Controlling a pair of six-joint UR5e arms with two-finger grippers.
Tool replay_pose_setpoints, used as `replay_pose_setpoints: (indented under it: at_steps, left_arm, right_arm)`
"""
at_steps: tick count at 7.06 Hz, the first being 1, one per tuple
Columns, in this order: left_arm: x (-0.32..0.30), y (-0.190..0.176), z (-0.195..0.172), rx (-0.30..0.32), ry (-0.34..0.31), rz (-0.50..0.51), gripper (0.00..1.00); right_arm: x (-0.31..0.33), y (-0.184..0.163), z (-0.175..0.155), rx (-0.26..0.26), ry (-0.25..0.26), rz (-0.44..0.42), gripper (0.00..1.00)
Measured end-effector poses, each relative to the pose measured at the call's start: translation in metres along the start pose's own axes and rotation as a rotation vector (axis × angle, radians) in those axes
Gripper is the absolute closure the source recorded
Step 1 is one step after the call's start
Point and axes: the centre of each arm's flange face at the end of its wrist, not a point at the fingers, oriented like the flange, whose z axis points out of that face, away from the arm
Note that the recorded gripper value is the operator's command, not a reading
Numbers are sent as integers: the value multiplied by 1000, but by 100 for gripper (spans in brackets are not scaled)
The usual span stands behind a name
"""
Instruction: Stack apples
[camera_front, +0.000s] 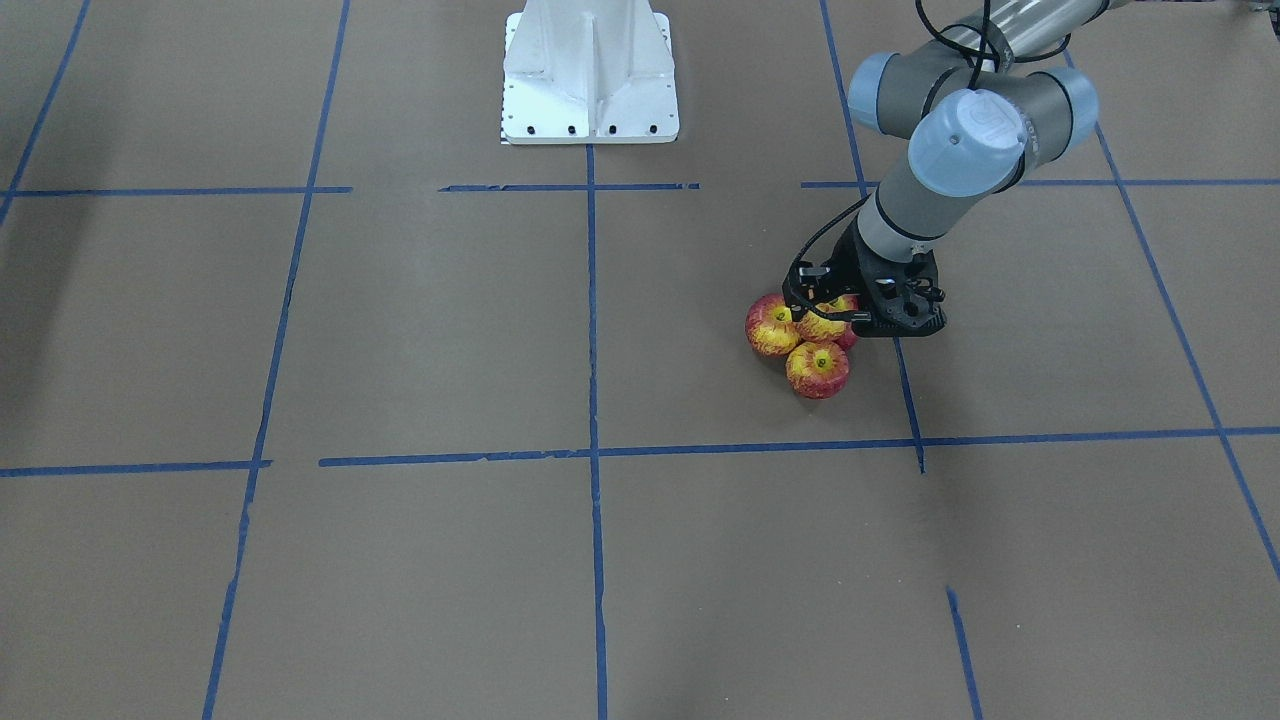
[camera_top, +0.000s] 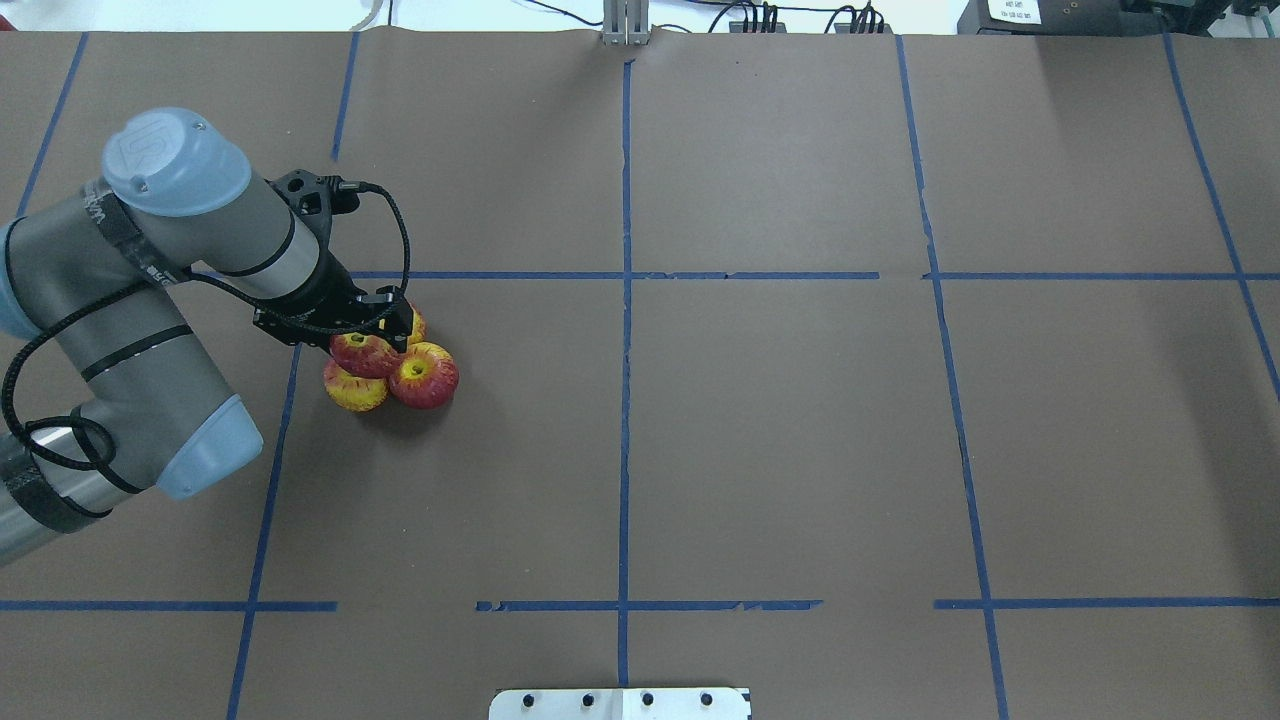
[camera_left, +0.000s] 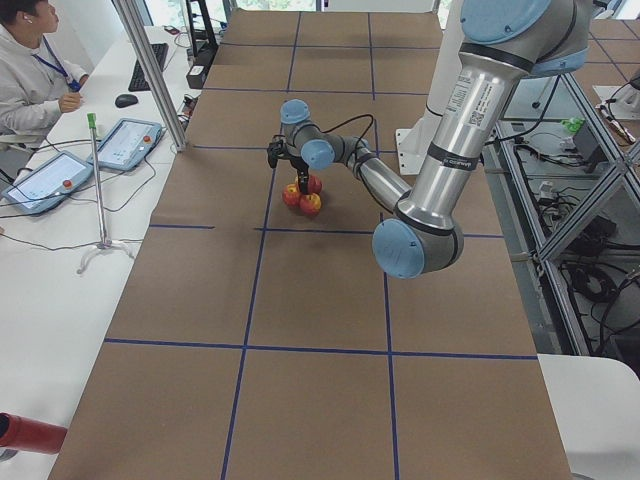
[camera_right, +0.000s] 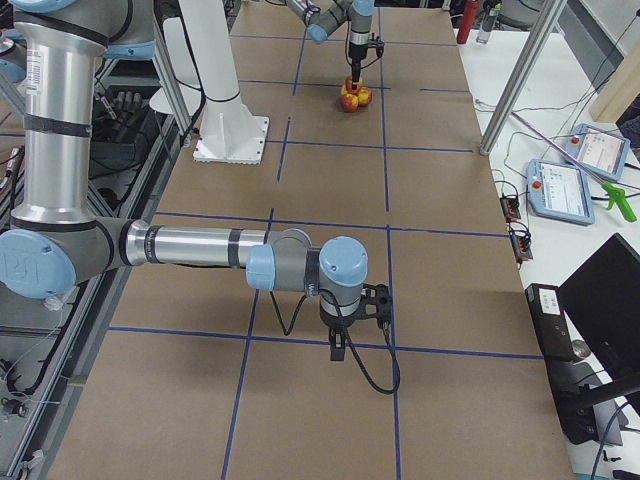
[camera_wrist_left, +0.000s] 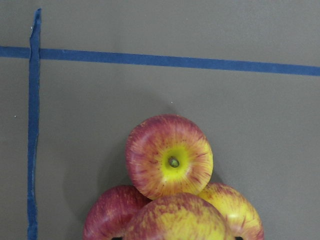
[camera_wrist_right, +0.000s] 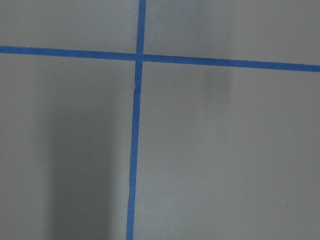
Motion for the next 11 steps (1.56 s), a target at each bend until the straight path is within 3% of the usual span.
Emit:
replay_pose_setpoints:
  at_steps: [5,6,8,9,11]
  left_arm:
    - [-3,2,-10,10,6,-1,1]
    - [-7,-2,-26,31,14,-4,2]
    - [-34,-24,-92,120,29,-10,1]
    - [-65,-32,-116,152,7,21,1]
    - [-174,-45,-146,156,-57,137,1]
  right_arm:
    - [0,0,0,0,0,0,0]
    - [0,0,0,0,0,0,0]
    - [0,0,0,0,0,0,0]
    - [0,0,0,0,0,0,0]
    - [0,0,0,0,0,0,0]
